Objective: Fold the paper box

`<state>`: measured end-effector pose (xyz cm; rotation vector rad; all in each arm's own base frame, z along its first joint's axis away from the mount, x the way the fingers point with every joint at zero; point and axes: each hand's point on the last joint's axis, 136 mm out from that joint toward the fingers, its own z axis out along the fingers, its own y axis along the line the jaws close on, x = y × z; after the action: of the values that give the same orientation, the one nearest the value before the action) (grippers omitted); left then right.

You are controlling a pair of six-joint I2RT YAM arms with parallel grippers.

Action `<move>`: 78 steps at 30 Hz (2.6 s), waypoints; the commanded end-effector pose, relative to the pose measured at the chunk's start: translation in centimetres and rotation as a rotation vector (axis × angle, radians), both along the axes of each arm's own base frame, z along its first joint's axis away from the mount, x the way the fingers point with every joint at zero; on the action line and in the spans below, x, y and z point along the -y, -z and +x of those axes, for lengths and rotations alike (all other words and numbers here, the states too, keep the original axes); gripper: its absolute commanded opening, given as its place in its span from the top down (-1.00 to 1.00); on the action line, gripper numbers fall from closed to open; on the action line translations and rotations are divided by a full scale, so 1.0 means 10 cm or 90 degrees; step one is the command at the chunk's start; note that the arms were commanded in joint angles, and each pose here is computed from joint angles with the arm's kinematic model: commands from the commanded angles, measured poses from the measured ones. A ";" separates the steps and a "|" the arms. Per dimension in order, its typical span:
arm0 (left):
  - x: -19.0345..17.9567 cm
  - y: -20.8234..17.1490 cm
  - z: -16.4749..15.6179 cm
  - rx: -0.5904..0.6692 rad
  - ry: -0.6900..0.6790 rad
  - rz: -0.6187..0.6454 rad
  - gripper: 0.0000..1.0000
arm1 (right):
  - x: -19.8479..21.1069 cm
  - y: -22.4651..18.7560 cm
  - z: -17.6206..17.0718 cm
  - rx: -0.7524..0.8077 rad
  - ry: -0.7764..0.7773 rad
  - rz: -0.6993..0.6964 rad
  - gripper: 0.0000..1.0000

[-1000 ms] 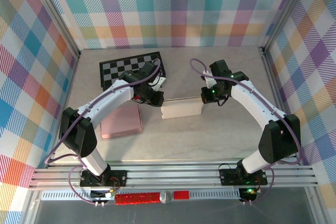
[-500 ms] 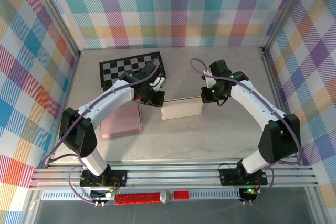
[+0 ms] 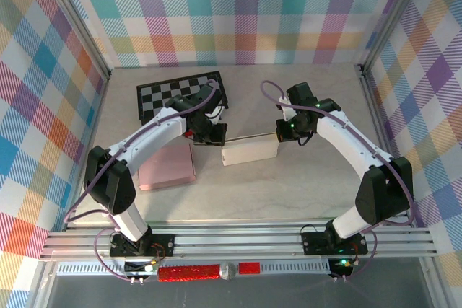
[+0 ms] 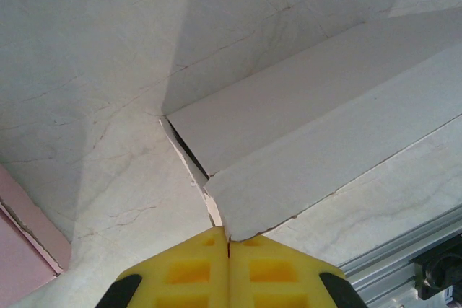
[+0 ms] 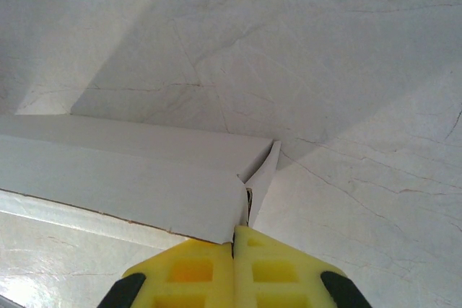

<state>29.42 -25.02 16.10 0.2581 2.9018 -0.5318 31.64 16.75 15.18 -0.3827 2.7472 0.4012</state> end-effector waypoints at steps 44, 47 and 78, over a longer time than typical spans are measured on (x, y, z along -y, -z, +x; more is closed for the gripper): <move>0.11 0.13 -0.07 -0.109 -0.072 -0.031 1.00 | 0.01 0.15 -0.07 -0.042 0.009 -0.019 1.00; 0.10 0.17 -0.10 -0.110 -0.070 -0.036 1.00 | 0.00 0.16 -0.07 -0.043 0.009 -0.019 1.00; 0.06 0.04 -0.03 -0.155 -0.082 -0.072 1.00 | 0.00 0.15 -0.06 -0.044 0.010 -0.021 1.00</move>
<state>29.57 -25.64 15.86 0.0008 3.0407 -0.7130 32.02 16.51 15.12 -0.3564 2.7449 0.3768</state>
